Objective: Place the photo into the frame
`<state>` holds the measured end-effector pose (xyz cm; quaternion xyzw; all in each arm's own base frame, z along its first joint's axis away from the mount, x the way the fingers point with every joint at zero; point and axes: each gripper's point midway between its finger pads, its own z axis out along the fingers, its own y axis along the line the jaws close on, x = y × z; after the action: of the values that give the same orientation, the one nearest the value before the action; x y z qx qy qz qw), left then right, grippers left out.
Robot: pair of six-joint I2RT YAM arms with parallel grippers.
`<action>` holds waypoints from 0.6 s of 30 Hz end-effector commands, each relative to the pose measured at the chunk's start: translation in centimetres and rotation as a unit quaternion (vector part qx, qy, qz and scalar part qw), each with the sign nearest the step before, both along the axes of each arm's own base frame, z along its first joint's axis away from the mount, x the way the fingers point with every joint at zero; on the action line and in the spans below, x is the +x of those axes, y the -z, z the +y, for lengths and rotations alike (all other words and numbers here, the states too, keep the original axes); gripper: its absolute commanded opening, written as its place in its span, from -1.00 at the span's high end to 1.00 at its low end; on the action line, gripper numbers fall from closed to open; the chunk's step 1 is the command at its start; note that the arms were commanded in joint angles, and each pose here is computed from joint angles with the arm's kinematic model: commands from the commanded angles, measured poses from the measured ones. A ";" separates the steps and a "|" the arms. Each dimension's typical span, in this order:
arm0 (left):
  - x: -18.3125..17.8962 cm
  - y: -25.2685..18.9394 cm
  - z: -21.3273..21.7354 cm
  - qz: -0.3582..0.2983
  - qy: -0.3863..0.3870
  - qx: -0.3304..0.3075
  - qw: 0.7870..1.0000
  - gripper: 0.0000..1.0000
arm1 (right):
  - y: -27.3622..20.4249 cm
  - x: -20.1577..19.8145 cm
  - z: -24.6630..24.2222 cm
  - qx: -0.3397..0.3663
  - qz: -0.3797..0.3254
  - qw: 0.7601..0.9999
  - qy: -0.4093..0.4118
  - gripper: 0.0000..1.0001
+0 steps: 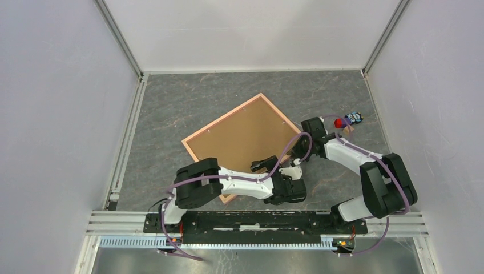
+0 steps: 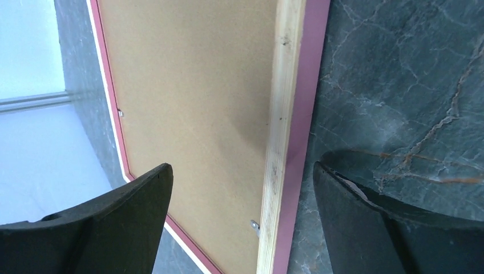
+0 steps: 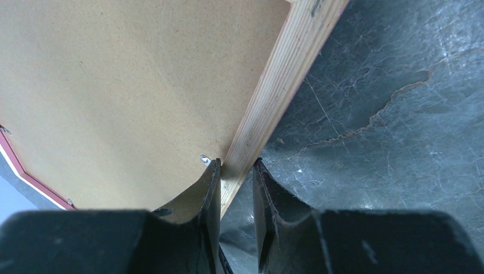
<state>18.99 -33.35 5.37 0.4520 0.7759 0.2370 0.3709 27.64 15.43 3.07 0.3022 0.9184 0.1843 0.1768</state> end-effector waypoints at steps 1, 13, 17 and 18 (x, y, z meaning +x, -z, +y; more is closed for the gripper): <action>0.1 0.3 0.2 -0.028 0.031 0.062 0.997 -0.92 | -5.0 2.6 1.9 0.041 -0.071 0.996 -0.023 1.00; 1.0 1.0 1.7 -0.071 0.031 0.141 0.987 -0.67 | -5.9 2.5 1.6 0.034 -0.066 0.997 -0.012 1.00; 1.3 0.1 2.1 -0.095 0.026 0.159 0.982 -0.33 | -5.7 2.3 1.4 0.031 -0.063 0.997 -0.012 1.00; 1.4 -0.1 2.3 -0.099 0.026 0.164 0.981 -0.19 | -5.8 2.4 1.5 0.032 -0.065 0.997 -0.013 1.00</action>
<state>19.86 -31.43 4.24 0.4875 0.7074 0.3521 0.3714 28.05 15.47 5.09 0.3017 0.9171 0.1875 0.1813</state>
